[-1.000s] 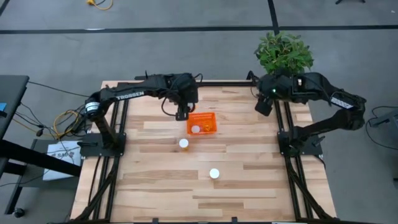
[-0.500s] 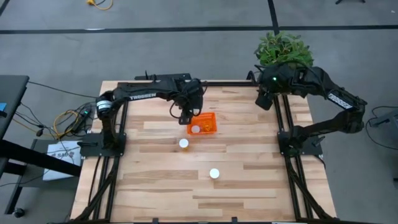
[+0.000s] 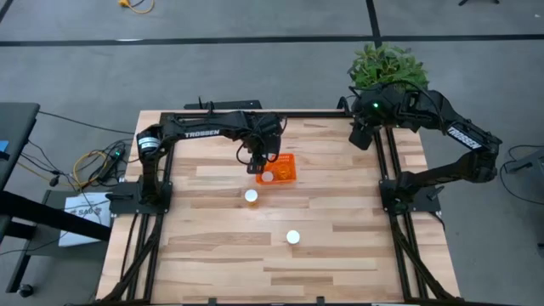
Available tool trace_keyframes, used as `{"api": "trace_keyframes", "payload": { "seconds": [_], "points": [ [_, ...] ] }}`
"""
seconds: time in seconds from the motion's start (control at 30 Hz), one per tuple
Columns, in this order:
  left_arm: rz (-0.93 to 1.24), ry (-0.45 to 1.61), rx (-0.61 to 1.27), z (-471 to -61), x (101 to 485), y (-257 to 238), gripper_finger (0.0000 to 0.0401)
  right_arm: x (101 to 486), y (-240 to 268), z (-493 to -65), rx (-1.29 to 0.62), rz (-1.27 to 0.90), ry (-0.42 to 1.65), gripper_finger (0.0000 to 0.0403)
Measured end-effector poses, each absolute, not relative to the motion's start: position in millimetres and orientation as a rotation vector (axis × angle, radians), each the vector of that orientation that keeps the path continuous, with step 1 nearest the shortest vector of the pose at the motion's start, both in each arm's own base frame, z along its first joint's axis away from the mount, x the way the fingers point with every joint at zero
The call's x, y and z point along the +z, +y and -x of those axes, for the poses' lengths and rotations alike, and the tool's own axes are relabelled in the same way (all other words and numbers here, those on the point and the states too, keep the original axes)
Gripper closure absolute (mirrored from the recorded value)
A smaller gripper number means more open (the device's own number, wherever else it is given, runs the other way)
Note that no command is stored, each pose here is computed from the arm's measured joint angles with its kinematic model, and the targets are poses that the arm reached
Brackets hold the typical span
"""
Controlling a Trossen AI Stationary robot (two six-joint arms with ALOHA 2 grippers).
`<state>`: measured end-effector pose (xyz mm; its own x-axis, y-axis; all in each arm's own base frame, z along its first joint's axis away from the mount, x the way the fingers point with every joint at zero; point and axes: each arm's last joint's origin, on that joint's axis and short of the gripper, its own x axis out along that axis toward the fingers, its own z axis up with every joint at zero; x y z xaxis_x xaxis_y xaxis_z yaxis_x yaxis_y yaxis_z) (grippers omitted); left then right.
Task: Pick and place pill bottles into a basket
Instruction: Put the orange pill bottle into the orange bin
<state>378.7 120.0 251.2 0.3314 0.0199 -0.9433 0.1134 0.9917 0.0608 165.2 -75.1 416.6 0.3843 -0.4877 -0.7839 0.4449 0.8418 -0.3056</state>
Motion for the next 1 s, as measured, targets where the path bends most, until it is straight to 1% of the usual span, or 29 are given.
{"api": "trace_keyframes", "payload": {
  "seconds": [0.27, 0.57, 0.8, 0.9, 1.0],
  "points": [
    [-0.116, 1.238, -0.06, -378.4, 251.0, 119.1, 0.0201, 416.6, -75.0, -165.3, -0.59, 0.045, 1.014, 0.0163],
    [-0.095, 1.302, -0.08, -386.8, 227.6, 116.8, 0.0201, 416.4, -74.9, -165.1, -0.589, 0.045, 1.017, 0.0163],
    [-0.111, 1.277, -0.065, -389.7, 226.6, 120.5, 0.0201, 416.3, -74.9, -165.1, -0.588, 0.044, 1.019, 0.0163],
    [-0.114, 1.296, -0.068, -387.5, 225.5, 123.6, 0.0201, 416.3, -74.8, -165.1, -0.588, 0.044, 1.019, 0.0163],
    [-0.116, 1.338, -0.073, -389.3, 214.2, 124.9, 0.0201, 416.2, -74.8, -165.1, -0.588, 0.044, 1.019, 0.0163]
  ]
}}
